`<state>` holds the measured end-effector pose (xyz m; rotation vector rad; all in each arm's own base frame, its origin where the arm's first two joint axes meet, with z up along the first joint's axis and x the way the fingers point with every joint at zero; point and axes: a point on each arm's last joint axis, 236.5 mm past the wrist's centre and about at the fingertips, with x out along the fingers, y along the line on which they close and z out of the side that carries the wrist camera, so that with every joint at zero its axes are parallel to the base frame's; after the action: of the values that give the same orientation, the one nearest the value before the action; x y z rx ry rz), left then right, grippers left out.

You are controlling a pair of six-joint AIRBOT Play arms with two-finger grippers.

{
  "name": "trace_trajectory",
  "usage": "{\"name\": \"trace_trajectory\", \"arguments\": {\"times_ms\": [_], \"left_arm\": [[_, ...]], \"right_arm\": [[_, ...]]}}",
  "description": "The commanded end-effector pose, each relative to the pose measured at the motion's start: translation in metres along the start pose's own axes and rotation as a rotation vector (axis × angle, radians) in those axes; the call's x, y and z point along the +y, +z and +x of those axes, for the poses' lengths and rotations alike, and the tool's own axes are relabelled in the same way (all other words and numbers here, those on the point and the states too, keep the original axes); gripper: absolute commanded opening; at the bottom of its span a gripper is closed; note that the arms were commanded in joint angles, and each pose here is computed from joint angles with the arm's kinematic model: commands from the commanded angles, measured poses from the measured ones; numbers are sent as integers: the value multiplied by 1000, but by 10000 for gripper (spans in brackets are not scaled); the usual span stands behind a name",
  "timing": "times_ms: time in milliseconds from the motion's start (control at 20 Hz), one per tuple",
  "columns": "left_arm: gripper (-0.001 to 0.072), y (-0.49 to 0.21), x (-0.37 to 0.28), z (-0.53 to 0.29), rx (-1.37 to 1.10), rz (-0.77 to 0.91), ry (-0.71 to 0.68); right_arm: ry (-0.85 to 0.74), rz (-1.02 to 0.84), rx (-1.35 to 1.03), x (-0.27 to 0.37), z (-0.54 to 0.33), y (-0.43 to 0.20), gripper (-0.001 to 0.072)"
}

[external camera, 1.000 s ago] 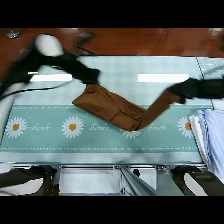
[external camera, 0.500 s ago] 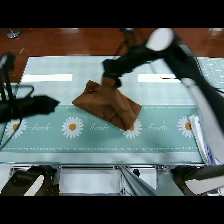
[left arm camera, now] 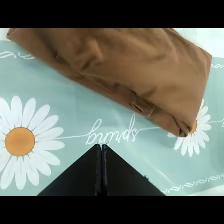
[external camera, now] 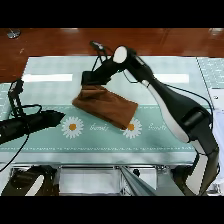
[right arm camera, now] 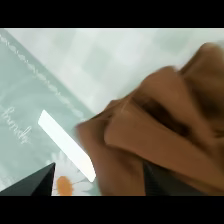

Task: Fold the shirts.

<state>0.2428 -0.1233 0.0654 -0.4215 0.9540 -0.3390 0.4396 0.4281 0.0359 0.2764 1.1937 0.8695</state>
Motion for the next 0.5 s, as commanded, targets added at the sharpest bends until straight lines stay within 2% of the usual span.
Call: {"name": "trace_trajectory", "arguments": {"times_ms": [0,100,200,300,350,450], "left_arm": [[17,3,6,11,-5,-19,9],[17,3,11,15,4,-11,21],[18,9,17,22,-18,-13,39],[17,16,23,31,-37,-30,50],[17,15,27,37,-27,-45,55],[18,6,30,51,28,-88,50]], "right_arm": [[-18,42,-29,-32,-66,20,625],[-97,85,-2,-72,-156,11,624],[-308,145,81,-131,-239,-35,624],[-518,290,87,-184,-292,-90,624],[-541,348,49,-196,-295,-115,624],[-491,519,-66,-207,-264,-167,624]]}}
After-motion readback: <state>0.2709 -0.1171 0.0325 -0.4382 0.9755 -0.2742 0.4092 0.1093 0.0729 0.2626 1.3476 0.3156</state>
